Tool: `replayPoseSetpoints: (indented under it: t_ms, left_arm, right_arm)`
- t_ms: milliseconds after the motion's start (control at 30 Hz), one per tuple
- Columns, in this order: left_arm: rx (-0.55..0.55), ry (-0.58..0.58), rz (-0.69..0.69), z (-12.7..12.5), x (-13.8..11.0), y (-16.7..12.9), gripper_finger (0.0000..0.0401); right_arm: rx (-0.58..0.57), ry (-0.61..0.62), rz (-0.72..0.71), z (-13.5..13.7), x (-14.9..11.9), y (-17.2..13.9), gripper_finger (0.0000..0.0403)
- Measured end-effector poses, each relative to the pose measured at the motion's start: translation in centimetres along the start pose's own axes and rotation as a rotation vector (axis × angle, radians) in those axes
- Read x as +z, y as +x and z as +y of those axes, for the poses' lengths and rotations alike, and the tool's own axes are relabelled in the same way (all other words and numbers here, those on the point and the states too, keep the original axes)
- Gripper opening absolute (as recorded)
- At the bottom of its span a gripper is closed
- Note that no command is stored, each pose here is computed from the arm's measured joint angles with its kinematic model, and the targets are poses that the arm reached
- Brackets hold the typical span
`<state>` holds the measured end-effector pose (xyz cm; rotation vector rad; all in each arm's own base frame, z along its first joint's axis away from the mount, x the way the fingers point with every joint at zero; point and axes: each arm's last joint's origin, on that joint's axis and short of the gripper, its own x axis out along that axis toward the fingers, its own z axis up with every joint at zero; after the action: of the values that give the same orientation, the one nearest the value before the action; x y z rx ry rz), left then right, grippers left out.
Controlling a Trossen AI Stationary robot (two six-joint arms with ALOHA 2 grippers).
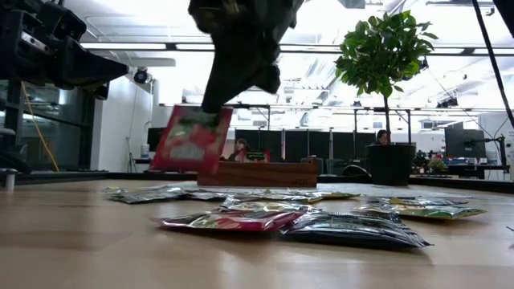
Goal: Pick & Place Tea
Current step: Put the red tea bag into the middle section of the wooden organizer
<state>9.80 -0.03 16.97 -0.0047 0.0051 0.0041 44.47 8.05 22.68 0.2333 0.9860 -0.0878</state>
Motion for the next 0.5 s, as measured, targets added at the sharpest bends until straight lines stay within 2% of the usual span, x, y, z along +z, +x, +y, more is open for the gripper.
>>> replayPoseSetpoints:
  t_ms: [267, 500]
  left_arm:
    - [0.0, 0.0, 0.0, 0.0, 0.0, 0.0, 0.0]
    - [0.0, 0.0, 0.001, 0.0, 0.0, 0.0, 0.0]
  right_arm:
    - [-0.178, -0.047, 0.016, -4.1, 1.0, -2.3, 0.0]
    - [-0.253, -0.094, 0.037, -9.0, 2.2, -3.7, 0.0]
